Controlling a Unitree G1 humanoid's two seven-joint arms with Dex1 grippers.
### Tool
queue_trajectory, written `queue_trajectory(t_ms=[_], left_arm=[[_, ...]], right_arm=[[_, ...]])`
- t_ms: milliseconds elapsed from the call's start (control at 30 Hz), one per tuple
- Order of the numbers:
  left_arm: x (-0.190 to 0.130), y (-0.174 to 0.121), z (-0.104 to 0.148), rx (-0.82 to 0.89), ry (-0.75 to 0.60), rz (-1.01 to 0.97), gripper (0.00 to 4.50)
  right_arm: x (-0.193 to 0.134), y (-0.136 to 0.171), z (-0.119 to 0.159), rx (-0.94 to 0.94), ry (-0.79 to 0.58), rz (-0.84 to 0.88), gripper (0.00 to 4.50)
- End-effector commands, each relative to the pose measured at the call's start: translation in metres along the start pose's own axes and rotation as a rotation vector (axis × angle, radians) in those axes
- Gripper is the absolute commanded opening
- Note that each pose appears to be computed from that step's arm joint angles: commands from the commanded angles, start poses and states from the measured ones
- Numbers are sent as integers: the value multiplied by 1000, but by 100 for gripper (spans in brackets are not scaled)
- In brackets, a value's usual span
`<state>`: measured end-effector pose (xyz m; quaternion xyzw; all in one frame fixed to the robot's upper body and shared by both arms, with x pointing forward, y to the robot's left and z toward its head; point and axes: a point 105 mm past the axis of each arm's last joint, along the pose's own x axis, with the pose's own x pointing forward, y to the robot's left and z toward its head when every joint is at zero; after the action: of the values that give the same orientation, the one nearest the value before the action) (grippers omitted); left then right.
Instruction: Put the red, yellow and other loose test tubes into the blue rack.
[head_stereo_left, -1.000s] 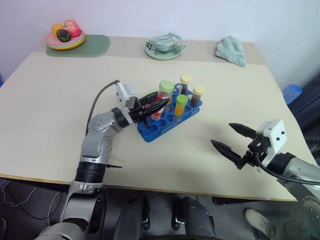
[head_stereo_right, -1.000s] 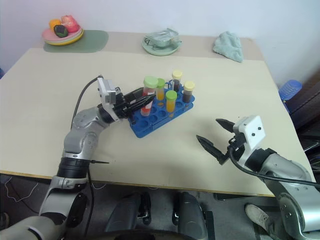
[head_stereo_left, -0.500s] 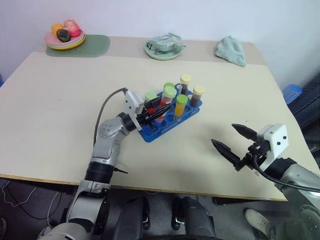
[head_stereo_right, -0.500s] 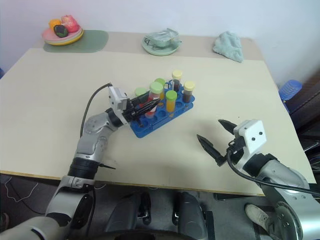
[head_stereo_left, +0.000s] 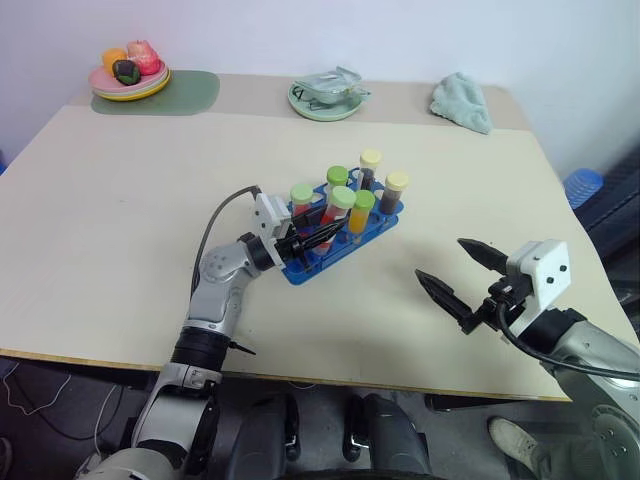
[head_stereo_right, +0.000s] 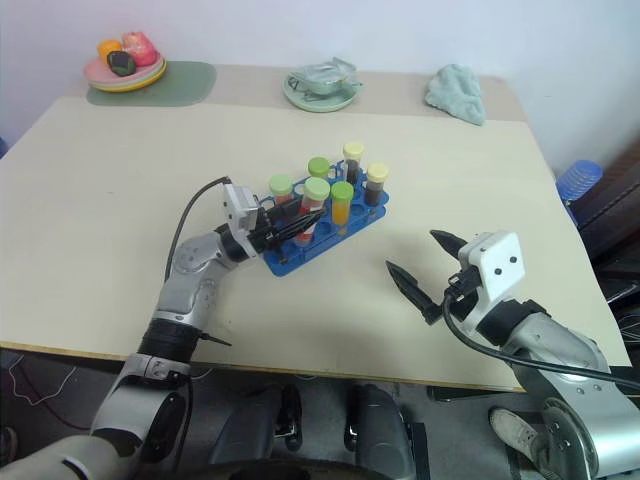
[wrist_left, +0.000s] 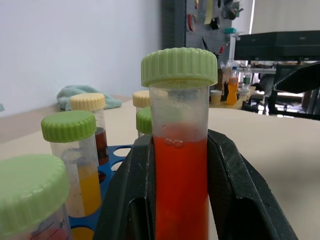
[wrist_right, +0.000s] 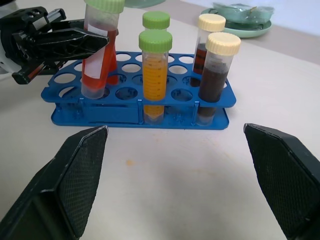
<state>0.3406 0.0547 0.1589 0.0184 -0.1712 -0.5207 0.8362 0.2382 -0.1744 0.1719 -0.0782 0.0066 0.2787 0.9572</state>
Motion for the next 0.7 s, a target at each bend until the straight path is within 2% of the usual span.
queue_trajectory(t_ms=[33,367,600,633,700], left_arm=[[-13,0,-21,-13,71,35,76],[-25,5,-28,16,32,119,76],[-27,8,-20,-17,-14,152,425],[-27,8,-19,-20,-18,150,448],[-27,6,-18,-28,-26,147,448]], right_arm=[[1,3,8,-15,-36,20,450],[7,-1,13,-30,-38,53,450],[8,-3,14,-36,-33,69,450],[8,-3,14,-36,-32,70,450],[9,-3,13,-36,-31,72,450]])
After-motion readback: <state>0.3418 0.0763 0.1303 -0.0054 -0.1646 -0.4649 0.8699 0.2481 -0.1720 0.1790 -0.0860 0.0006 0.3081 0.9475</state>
